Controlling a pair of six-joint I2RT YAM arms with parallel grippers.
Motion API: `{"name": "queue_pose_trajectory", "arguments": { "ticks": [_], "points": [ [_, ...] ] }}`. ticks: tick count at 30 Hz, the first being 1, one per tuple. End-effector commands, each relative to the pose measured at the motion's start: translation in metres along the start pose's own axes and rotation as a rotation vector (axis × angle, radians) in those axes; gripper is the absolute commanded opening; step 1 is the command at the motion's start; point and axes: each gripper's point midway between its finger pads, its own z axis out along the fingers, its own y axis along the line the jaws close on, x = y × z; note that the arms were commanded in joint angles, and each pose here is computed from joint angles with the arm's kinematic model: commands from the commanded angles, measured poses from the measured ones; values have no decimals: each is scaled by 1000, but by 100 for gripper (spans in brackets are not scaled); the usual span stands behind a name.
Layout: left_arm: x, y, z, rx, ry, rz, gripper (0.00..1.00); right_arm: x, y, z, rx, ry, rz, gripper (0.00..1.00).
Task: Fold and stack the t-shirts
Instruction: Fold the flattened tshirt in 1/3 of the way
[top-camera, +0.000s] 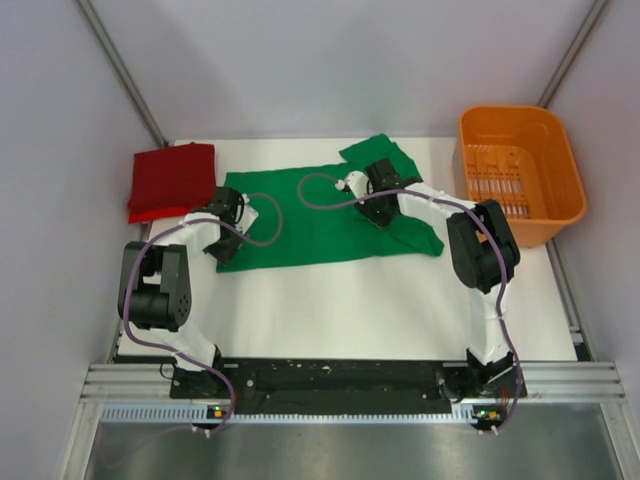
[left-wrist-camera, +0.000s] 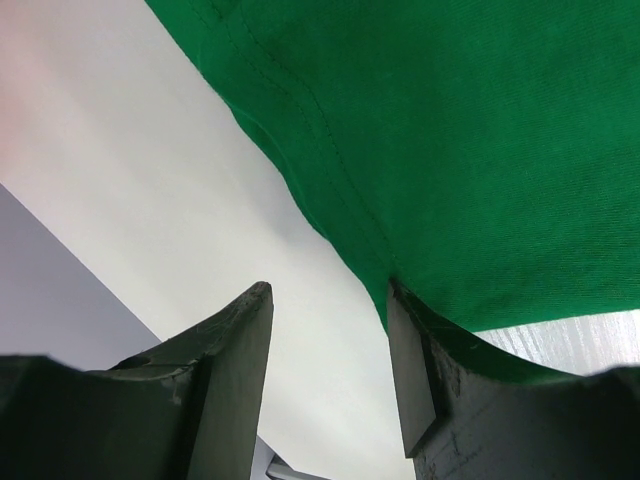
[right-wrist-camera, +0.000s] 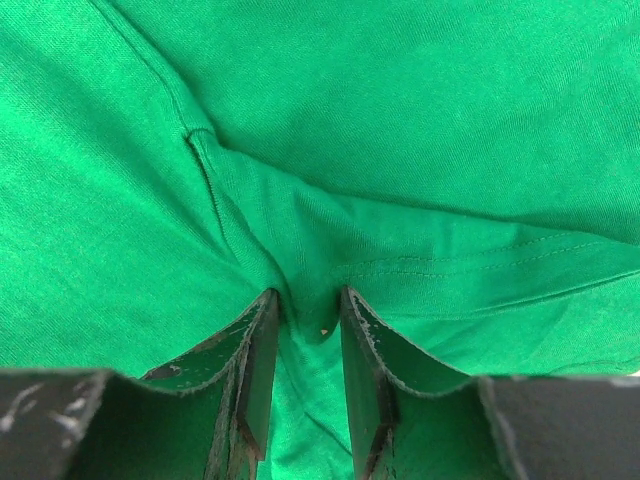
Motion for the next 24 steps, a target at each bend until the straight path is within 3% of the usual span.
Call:
{"name": "queue_pose_trajectory", "arguments": {
  "ticks": [1,9,13,24],
  "points": [
    [-2,4,-1,-20,-19,-3,54,-35,-14,-19,27,-106,4,32],
    [2,1,2,-12,-8,4,54,-50,-21,-39,14,-192,60,43],
    [3,-1,3,-6,-5,7,55,-55,-27,-47,7,-236,87,42],
    [3,0,4,-11,-2,11,55,-31,-22,-25,3,-156,83,37]
  ]
}}
